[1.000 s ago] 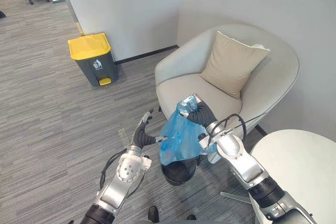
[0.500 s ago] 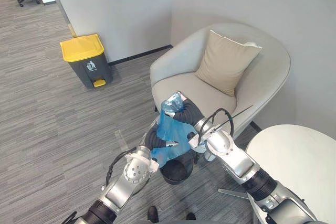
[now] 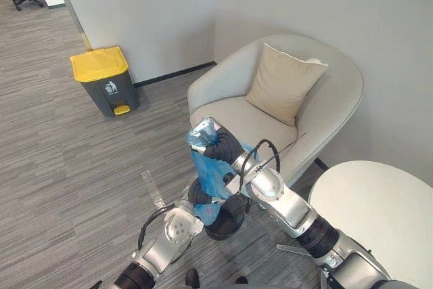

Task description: Gather rubbish on tea table into small bin, then transfer packed bag to large trash can.

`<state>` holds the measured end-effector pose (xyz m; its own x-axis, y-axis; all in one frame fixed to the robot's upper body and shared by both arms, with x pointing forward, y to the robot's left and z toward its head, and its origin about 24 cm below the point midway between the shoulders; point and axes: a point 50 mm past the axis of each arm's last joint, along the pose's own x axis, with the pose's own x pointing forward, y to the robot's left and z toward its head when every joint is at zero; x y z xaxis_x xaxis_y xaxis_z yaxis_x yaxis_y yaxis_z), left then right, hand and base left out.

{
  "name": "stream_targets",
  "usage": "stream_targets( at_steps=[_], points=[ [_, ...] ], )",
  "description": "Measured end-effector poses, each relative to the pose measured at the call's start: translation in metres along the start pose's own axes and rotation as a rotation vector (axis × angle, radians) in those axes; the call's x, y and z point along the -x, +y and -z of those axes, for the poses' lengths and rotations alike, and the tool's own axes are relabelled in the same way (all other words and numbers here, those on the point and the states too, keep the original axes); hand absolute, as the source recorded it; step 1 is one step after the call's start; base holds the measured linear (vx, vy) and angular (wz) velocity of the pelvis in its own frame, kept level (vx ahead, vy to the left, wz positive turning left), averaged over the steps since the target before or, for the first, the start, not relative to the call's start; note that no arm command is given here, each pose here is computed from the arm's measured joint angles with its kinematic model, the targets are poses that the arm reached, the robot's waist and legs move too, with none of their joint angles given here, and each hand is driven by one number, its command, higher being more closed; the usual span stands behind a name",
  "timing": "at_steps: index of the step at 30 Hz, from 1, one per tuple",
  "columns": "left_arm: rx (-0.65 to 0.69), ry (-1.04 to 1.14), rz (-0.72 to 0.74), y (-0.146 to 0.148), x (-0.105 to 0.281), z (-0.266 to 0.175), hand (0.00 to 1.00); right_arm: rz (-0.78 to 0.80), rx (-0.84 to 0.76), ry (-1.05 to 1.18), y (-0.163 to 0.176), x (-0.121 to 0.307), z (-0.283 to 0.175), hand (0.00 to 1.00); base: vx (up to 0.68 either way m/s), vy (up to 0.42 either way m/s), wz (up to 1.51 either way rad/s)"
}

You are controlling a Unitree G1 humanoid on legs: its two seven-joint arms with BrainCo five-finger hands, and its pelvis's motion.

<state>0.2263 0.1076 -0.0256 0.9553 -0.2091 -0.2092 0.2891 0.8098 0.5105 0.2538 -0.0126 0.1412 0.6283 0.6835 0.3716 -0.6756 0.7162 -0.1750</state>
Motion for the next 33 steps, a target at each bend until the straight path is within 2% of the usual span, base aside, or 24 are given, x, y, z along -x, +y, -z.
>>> stream_targets(
  at_steps=[6, 7, 13, 30, 31, 33],
  points=[
    [-0.062, 0.020, -0.034, -0.008, -0.002, -0.002, 0.00, -0.061, -0.048, -0.011, 0.022, -0.005, 0.000, 1.00, 0.00, 0.000, 0.00],
    [-0.067, 0.021, -0.048, -0.007, -0.002, -0.002, 1.00, -0.061, -0.051, -0.012, 0.023, -0.005, 0.000, 1.00, 0.00, 0.000, 0.00],
    [-0.060, 0.058, -0.151, 0.000, -0.004, 0.000, 1.00, -0.101, -0.122, -0.018, 0.037, -0.007, -0.001, 1.00, 0.00, 0.000, 0.00],
    [0.023, 0.138, -0.237, 0.009, -0.005, 0.012, 1.00, -0.121, -0.202, -0.001, 0.049, 0.002, 0.006, 1.00, 0.00, 0.000, 0.00],
    [0.024, 0.138, -0.238, 0.009, -0.005, 0.012, 1.00, -0.120, -0.201, -0.001, 0.049, 0.003, 0.006, 0.00, 0.00, 0.000, 0.00],
    [0.038, 0.143, -0.244, 0.010, -0.005, 0.012, 1.00, -0.115, -0.183, -0.002, 0.049, 0.004, 0.007, 0.00, 0.00, 0.000, 0.00]
  ],
)
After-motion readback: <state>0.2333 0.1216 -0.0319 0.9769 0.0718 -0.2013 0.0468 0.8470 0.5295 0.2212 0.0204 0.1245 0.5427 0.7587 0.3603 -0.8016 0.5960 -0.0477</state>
